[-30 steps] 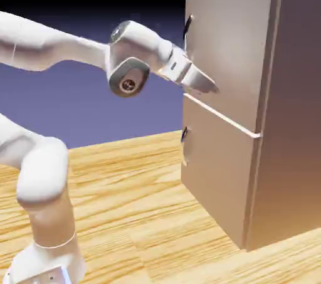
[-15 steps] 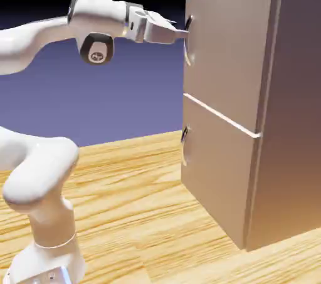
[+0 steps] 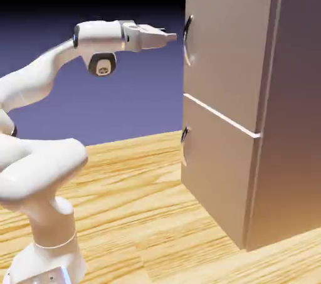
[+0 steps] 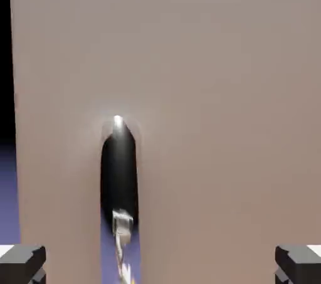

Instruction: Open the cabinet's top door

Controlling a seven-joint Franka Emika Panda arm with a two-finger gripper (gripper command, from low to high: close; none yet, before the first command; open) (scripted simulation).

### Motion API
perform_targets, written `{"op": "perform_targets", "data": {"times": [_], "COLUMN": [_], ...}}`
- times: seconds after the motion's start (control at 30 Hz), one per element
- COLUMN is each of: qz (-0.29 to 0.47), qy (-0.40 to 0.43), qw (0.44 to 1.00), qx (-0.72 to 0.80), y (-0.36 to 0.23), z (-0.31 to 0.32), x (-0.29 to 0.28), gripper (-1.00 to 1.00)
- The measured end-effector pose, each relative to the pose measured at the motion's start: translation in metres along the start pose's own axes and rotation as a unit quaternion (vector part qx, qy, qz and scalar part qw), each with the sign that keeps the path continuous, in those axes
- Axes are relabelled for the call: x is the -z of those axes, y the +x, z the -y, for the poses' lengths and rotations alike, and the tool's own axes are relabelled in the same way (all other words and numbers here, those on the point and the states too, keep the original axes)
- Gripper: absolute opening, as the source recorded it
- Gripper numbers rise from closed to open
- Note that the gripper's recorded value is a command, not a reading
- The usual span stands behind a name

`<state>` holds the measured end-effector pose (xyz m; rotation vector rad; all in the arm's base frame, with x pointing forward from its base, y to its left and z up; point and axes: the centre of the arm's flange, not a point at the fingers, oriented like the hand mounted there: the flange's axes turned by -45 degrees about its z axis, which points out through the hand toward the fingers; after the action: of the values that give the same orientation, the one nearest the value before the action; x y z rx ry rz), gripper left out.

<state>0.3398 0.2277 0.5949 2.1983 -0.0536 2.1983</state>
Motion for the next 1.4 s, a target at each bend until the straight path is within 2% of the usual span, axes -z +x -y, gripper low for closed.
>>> {"op": "perform_targets", "data": {"times": [0.07, 0.2, 0.23, 0.3, 0.87, 1.2, 1.4], "qz": [0.000, 0.000, 0.000, 0.000, 0.000, 0.000, -0.001], "qy": [0.000, 0.000, 0.000, 0.000, 0.261, 0.356, 0.364], "qw": [1.000, 1.000, 1.000, 1.000, 0.965, 0.935, 0.931], "qx": [0.001, 0.001, 0.001, 0.001, 0.001, 0.001, 0.000], "y": [-0.001, -0.001, -0.001, -0.001, -0.001, -0.001, -0.001], "z": [0.001, 0.001, 0.001, 0.001, -0.121, -0.186, -0.192], "x": [-0.001, -0.050, -0.051, -0.051, 0.108, 0.149, 0.152], "gripper": [0.00, 0.00, -1.00, -1.00, -1.00, -1.00, -1.00]}}
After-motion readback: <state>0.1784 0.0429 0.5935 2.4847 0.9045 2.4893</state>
